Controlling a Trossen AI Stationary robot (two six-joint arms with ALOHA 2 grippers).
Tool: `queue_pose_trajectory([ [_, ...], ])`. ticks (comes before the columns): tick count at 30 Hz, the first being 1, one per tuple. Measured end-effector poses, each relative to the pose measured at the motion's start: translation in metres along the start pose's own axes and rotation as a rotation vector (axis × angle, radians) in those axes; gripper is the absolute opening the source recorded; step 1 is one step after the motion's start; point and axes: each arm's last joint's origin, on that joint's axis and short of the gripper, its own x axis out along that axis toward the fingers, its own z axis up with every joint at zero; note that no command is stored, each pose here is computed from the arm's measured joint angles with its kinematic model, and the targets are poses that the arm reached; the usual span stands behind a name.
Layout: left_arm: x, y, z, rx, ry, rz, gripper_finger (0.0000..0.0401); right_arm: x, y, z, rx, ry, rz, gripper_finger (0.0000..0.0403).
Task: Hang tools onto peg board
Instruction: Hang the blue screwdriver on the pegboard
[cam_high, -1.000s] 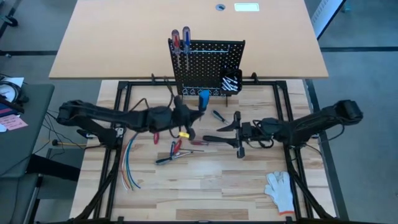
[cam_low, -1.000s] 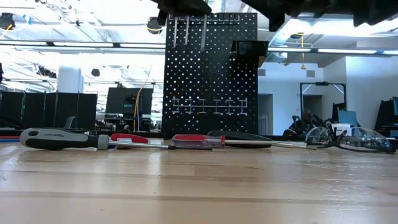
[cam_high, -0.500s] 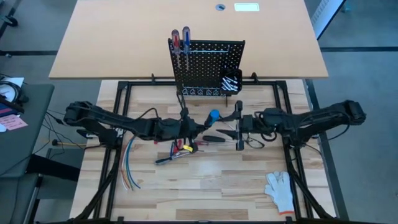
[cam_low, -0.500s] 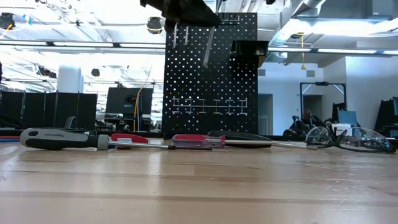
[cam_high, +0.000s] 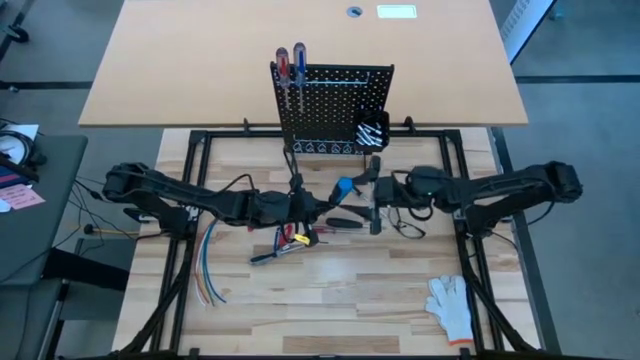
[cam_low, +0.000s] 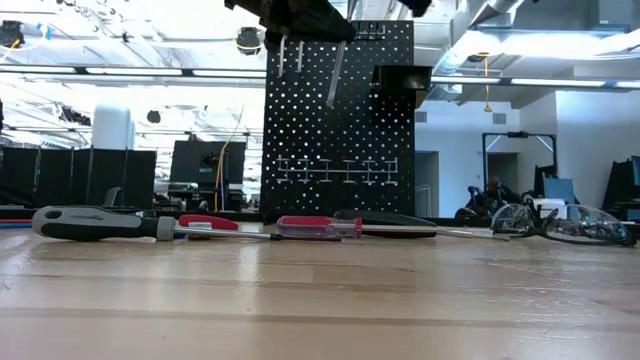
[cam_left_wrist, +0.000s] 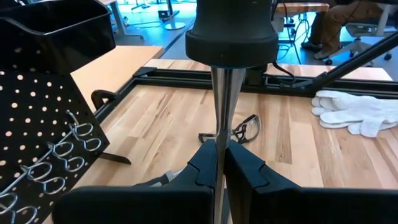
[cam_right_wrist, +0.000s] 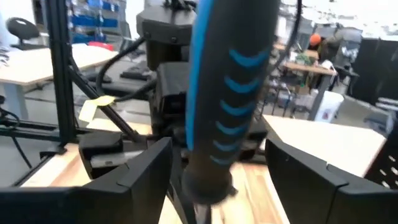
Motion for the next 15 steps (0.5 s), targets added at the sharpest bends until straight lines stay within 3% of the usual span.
queue_pose_trajectory([
  [6, 0.0000, 0.0000, 0.0000, 0.001, 0.000, -0.001, 0.0004, 0.0089, 0.0016, -0.0014, -0.031, -0.066, 0.010, 0.0226],
  [12, 0.0000, 0.0000, -0.0001, 0.009, 0.001, -0.002, 0.0005, 0.0069, 0.0008, 0.0027, -0.007, -0.092, 0.006, 0.0128],
  [15, 0.0000, -0.0001, -0.0003, 0.023, 0.003, -0.002, 0.0013, 0.0069, 0.0007, 0.0027, -0.005, -0.091, 0.003, 0.0128],
])
